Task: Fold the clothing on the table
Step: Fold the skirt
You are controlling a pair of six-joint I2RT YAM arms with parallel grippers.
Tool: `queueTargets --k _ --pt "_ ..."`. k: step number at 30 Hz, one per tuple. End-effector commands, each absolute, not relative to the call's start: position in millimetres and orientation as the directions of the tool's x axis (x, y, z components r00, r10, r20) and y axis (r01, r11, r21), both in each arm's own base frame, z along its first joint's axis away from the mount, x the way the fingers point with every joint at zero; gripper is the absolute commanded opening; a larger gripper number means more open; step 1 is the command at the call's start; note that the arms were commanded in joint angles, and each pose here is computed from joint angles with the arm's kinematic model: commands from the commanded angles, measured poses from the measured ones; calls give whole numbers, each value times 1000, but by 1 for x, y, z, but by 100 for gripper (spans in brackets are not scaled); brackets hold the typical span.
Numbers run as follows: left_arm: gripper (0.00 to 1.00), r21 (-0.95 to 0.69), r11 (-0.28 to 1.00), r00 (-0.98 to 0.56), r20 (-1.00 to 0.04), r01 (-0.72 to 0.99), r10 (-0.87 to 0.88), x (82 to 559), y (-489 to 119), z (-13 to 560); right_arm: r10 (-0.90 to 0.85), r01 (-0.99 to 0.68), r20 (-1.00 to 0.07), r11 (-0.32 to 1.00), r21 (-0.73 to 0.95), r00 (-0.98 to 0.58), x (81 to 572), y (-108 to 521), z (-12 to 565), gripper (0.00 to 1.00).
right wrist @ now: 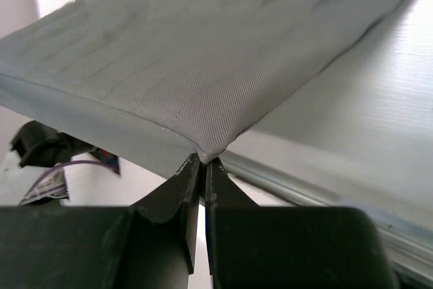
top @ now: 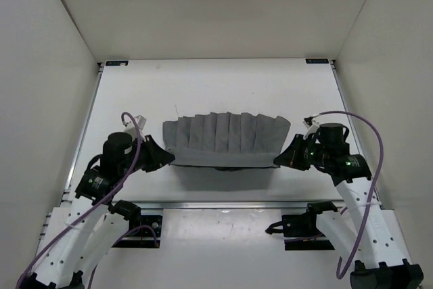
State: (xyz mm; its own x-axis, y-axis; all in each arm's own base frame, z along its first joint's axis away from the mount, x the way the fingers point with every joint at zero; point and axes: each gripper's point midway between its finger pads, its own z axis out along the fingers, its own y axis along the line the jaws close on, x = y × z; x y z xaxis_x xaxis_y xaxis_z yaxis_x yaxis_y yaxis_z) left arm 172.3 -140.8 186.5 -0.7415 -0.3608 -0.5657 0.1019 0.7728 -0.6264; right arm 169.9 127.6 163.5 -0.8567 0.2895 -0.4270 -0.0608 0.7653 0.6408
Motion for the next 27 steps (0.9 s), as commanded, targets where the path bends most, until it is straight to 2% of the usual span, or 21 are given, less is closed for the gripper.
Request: queueTargets --k 1,4,8,13,21,26,27 --pt "0 -510 860 -675 -635 2 -375 186 -104 201 302 -3 -507 857 515 -807 169 93 182 0" --pt "0 -492 870 -665 -658 24 -354 203 -106 208 289 -20 -546 872 490 -786 181 91 199 0" --pt "0 -484 875 -690 -636 7 -346 234 -110 186 310 -39 -558 850 526 -770 214 94 204 0" --pt "0 -492 870 -741 -582 -8 -336 261 -120 157 333 20 -467 830 557 -819 251 97 172 0" --pt "0 -467 883 -786 -532 -39 -316 319 -127 132 359 101 -396 835 541 -845 306 89 145 0" --pt "0 -456 889 -808 -509 -40 -298 366 -138 117 434 218 -326 820 529 -840 337 68 119 1" --pt "12 -456 889 -805 -512 -39 -298 372 -137 117 442 227 -329 819 527 -834 347 66 116 1"
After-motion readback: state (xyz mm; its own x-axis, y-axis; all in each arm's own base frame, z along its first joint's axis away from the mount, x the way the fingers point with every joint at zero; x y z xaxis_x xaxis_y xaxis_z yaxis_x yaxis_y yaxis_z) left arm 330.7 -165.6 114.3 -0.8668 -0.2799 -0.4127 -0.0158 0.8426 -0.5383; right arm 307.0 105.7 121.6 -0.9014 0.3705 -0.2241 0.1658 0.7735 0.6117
